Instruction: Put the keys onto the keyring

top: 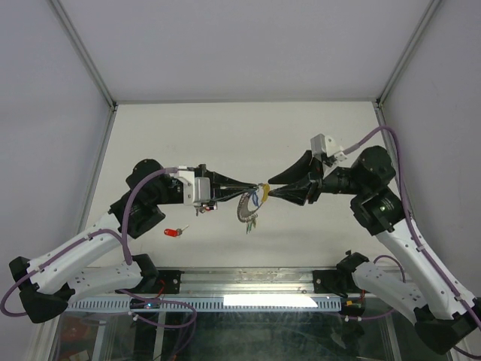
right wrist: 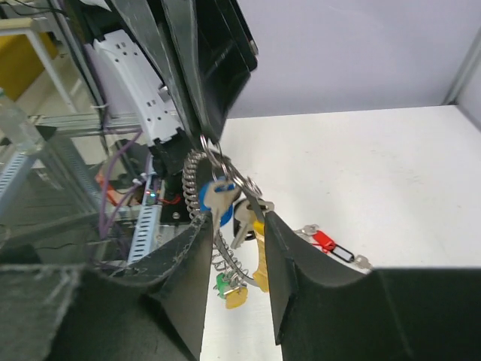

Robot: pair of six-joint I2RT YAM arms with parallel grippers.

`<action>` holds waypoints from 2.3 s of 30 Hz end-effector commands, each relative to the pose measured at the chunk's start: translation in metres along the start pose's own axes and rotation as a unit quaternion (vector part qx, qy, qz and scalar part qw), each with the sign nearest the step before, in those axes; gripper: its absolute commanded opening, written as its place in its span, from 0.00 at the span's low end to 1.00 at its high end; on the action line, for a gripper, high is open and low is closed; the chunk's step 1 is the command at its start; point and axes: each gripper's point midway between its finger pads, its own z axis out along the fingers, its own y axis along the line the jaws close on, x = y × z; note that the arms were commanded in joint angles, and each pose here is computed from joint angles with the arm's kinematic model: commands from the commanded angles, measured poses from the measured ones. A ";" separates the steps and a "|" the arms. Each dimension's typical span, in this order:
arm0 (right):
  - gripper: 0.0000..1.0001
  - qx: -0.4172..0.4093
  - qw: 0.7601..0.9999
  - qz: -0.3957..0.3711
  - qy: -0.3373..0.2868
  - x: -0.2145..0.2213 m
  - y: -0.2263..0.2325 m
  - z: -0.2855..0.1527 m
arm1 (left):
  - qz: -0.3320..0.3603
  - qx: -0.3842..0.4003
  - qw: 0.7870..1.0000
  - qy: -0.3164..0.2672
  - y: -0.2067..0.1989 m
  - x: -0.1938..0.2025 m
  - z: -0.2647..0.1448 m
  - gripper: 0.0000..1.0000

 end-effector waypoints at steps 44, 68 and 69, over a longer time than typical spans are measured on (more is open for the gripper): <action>0.36 0.006 0.992 -0.096 -0.083 -0.004 0.003 0.034 | 0.020 -0.038 0.997 -0.064 0.015 -0.032 0.002 0.00; 0.07 0.029 0.991 -0.112 -0.073 -0.012 0.005 0.023 | 0.019 -0.039 0.997 -0.058 0.015 -0.029 0.002 0.00; 0.07 0.030 0.990 -0.113 -0.074 -0.013 0.006 0.023 | 0.019 -0.038 0.997 -0.057 0.015 -0.028 0.002 0.00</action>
